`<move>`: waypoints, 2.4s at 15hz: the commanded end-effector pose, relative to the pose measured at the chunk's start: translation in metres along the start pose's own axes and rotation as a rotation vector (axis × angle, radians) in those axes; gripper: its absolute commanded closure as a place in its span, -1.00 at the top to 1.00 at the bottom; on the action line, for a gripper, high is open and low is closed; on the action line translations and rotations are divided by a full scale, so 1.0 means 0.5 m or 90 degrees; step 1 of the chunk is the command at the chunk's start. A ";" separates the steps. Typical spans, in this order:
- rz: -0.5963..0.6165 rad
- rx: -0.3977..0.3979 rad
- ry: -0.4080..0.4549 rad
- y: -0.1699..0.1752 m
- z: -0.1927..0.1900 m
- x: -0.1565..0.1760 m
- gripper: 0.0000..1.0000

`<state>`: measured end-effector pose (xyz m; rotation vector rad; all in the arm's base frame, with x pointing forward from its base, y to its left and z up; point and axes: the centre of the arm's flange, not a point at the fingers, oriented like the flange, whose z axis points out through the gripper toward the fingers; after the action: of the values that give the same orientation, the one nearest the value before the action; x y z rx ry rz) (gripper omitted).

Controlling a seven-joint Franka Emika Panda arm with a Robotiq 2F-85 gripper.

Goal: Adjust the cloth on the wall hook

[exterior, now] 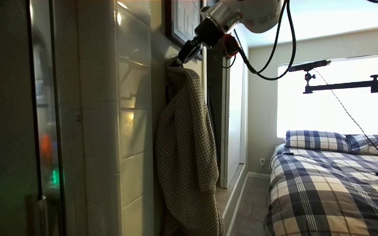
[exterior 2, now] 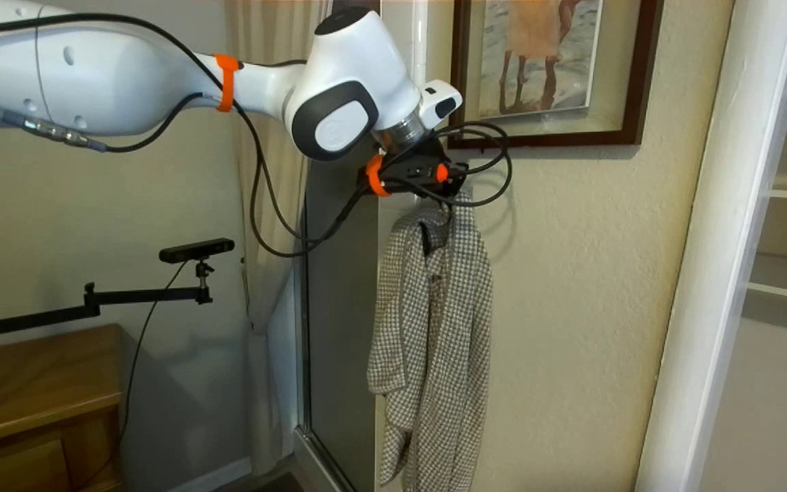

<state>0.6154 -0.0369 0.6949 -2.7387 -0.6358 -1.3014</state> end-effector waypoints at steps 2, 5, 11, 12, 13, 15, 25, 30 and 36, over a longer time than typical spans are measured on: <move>0.074 0.056 -0.005 -0.050 0.016 0.032 -0.97; 0.119 0.054 -0.025 -0.068 0.032 0.028 -0.97; 0.191 0.079 -0.058 -0.098 0.059 0.003 -0.97; 0.193 0.078 -0.066 -0.103 0.063 -0.003 -0.97; 0.195 0.078 -0.070 -0.106 0.066 -0.006 -0.39; 0.192 0.077 -0.068 -0.106 0.060 -0.003 -0.24; 0.150 0.046 -0.092 -0.123 -0.069 0.018 1.00; 0.139 0.065 -0.122 -0.139 -0.108 0.012 1.00; 0.136 0.067 -0.145 -0.145 -0.148 0.011 1.00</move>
<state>0.5567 0.0167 0.7278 -2.7563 -0.4001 -0.9397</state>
